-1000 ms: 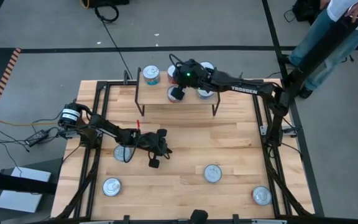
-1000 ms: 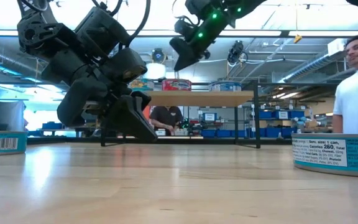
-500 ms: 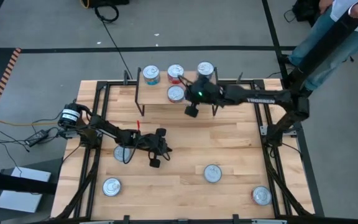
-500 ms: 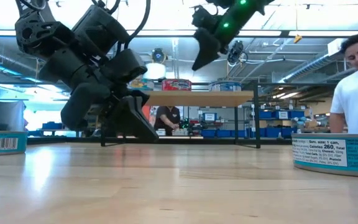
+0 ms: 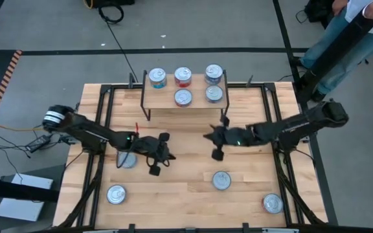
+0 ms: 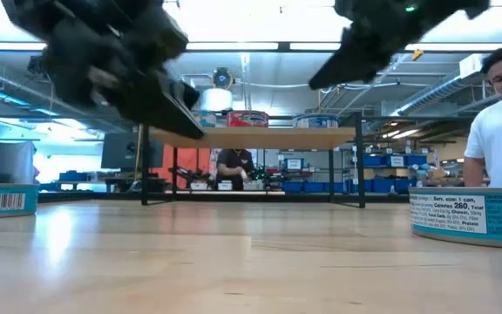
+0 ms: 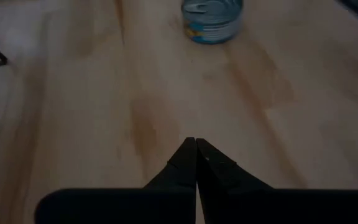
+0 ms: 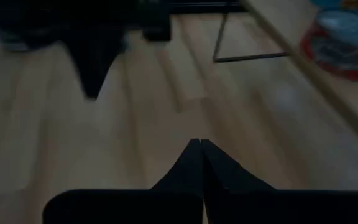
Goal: Stack canned seafood by type on shelf
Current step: Put the yellow blue tuna can on the shelf aligned with the other yellow blue tuna can
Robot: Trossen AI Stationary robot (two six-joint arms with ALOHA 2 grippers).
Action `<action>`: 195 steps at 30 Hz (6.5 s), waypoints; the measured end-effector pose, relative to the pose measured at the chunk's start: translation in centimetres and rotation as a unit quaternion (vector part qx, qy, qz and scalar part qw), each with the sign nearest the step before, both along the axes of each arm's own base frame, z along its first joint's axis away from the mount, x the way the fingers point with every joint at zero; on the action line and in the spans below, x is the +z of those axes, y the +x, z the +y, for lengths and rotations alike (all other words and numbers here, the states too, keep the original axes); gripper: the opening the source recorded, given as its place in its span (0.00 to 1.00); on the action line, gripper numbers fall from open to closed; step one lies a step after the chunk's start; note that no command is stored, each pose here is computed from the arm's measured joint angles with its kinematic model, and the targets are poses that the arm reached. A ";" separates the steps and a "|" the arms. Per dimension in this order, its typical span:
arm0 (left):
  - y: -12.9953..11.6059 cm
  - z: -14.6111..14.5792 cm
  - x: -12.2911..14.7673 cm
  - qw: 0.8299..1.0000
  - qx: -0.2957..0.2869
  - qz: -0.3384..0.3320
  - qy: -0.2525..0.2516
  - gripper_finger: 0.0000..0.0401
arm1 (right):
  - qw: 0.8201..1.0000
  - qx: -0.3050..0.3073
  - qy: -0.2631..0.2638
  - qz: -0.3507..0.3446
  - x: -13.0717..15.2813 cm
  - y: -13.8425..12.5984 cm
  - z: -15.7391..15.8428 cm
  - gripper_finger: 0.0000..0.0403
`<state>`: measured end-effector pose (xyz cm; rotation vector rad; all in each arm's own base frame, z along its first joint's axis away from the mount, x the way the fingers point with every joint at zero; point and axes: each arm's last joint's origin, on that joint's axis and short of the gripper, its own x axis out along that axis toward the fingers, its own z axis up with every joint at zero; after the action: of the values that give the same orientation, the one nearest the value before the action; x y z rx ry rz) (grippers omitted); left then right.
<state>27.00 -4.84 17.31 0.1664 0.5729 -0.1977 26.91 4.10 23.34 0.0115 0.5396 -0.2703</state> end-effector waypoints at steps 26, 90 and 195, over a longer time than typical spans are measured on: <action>-8.2 -5.5 1.7 0.912 0.130 0.382 -0.072 0.01 | 0.999 0.037 0.032 -0.010 -5.2 -1.4 7.4 0.00; -2.9 -9.4 4.6 0.962 0.063 0.250 -0.092 0.00 | 0.999 0.035 0.018 -0.021 -5.0 -1.2 7.4 0.01; 2.8 1.3 -3.8 0.959 -0.003 -0.028 -0.282 0.39 | 0.996 0.083 0.041 -0.017 -5.8 3.5 6.4 0.57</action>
<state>29.83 -3.51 13.55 -0.3795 0.4404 -0.3538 30.42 10.50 17.59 0.0503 0.5153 -0.0848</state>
